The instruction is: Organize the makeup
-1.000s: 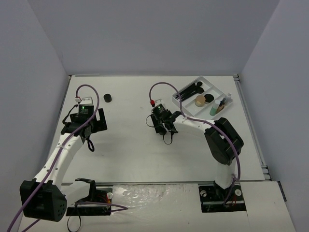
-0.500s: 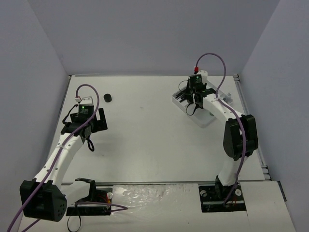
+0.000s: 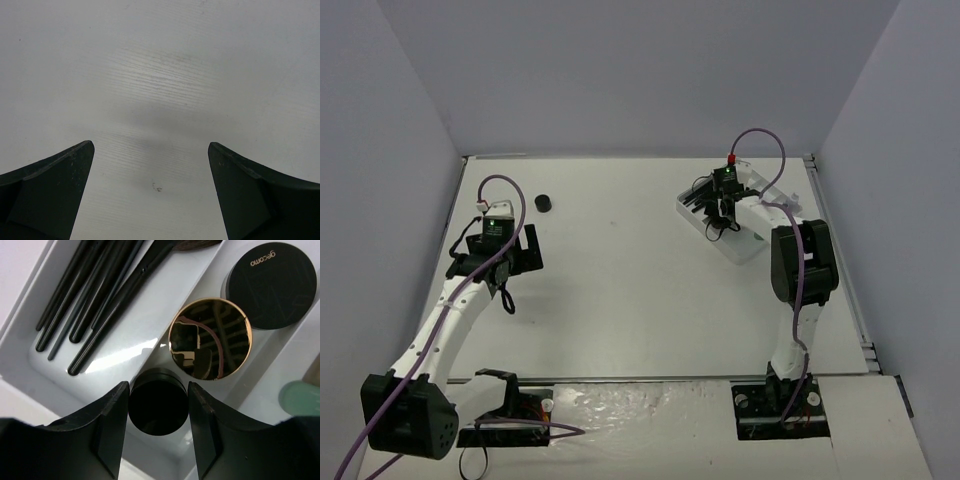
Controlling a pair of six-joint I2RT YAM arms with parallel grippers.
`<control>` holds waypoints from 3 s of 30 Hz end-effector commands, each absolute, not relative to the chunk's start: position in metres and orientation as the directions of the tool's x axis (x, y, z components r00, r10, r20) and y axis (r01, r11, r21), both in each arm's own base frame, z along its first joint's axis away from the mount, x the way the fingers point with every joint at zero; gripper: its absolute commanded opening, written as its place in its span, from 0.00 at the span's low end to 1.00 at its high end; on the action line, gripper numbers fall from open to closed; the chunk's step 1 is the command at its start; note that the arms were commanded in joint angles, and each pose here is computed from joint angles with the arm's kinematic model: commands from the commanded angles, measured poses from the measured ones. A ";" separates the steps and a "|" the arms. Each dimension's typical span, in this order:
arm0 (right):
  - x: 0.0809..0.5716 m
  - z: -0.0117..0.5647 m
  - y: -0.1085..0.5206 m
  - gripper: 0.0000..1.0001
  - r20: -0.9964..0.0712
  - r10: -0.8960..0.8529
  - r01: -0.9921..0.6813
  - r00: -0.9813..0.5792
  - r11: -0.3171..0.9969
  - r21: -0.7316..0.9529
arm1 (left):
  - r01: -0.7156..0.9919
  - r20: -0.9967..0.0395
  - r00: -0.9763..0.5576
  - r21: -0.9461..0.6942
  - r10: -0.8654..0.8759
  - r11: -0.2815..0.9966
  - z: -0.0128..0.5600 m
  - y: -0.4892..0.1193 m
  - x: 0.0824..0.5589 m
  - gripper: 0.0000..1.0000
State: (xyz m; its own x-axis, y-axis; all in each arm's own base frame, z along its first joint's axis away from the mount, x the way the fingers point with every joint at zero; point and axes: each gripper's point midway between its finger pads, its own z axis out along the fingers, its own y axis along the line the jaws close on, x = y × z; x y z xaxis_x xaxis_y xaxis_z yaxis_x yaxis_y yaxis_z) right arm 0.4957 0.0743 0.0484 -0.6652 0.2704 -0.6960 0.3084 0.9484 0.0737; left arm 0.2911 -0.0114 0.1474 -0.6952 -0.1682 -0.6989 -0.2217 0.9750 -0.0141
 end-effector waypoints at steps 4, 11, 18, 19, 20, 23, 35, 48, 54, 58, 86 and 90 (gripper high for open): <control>0.522 0.060 0.048 0.00 -0.753 0.340 0.419 -0.563 0.903 0.094 | -0.221 -0.761 -0.626 -0.039 -0.172 0.975 0.174 -0.010 0.306 0.97; 0.532 0.062 0.027 0.00 -0.777 0.349 0.488 -0.524 0.871 0.063 | -0.219 -0.758 -0.630 -0.036 -0.169 0.975 0.173 -0.010 0.307 0.97; 0.542 0.067 0.019 0.02 -0.782 0.368 0.519 -0.502 0.852 0.068 | -0.216 -0.752 -0.637 -0.033 -0.166 0.976 0.170 -0.011 0.307 0.97; 0.544 0.069 0.019 0.02 -0.784 0.369 0.520 -0.499 0.851 0.070 | -0.216 -0.752 -0.638 -0.032 -0.166 0.976 0.170 -0.011 0.307 0.97; 0.547 0.070 0.019 0.02 -0.786 0.370 0.521 -0.495 0.850 0.072 | -0.216 -0.752 -0.638 -0.032 -0.166 0.976 0.170 -0.011 0.307 0.97; 0.547 0.068 0.018 0.01 -0.779 0.366 0.526 -0.509 0.849 0.056 | -0.215 -0.750 -0.641 -0.032 -0.166 0.976 0.170 -0.011 0.307 0.97; 0.537 0.065 0.021 0.50 -0.758 0.373 0.512 -0.535 0.857 0.060 | -0.208 -0.745 -0.646 -0.035 -0.164 0.977 0.169 -0.013 0.308 0.97; 0.533 0.126 0.047 0.75 -0.796 0.345 0.433 -0.497 0.894 0.117 | -0.194 -0.727 -0.664 -0.060 -0.176 0.979 0.170 -0.020 0.318 0.97; 0.520 0.216 0.085 0.96 -0.856 0.306 0.284 -0.417 0.938 0.197 | -0.194 -0.711 -0.680 -0.060 -0.179 0.979 0.181 -0.028 0.369 0.97; 0.497 0.271 0.100 1.00 -0.890 0.277 0.170 -0.362 0.958 0.229 | -0.193 -0.715 -0.675 -0.068 -0.183 0.979 0.191 -0.032 0.413 0.97; 0.348 0.292 0.106 1.00 -0.906 0.237 -0.121 -0.352 0.948 0.296 | -0.170 -0.607 -0.776 -0.060 -0.171 0.984 0.084 -0.029 0.583 0.75; 0.347 0.291 0.103 1.00 -0.908 0.232 -0.114 -0.349 0.951 0.287 | -0.174 -0.602 -0.780 -0.047 -0.167 0.984 0.077 -0.027 0.585 0.48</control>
State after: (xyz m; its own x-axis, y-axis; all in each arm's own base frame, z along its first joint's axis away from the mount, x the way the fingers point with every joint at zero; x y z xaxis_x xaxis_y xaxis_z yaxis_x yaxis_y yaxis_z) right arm 0.3458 0.1024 0.2655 -0.4270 0.2142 -0.8785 -0.0803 0.9587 0.2728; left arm 0.5683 -0.0342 0.0368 -0.8344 -0.1749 -0.5227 -0.1764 0.9832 -0.0475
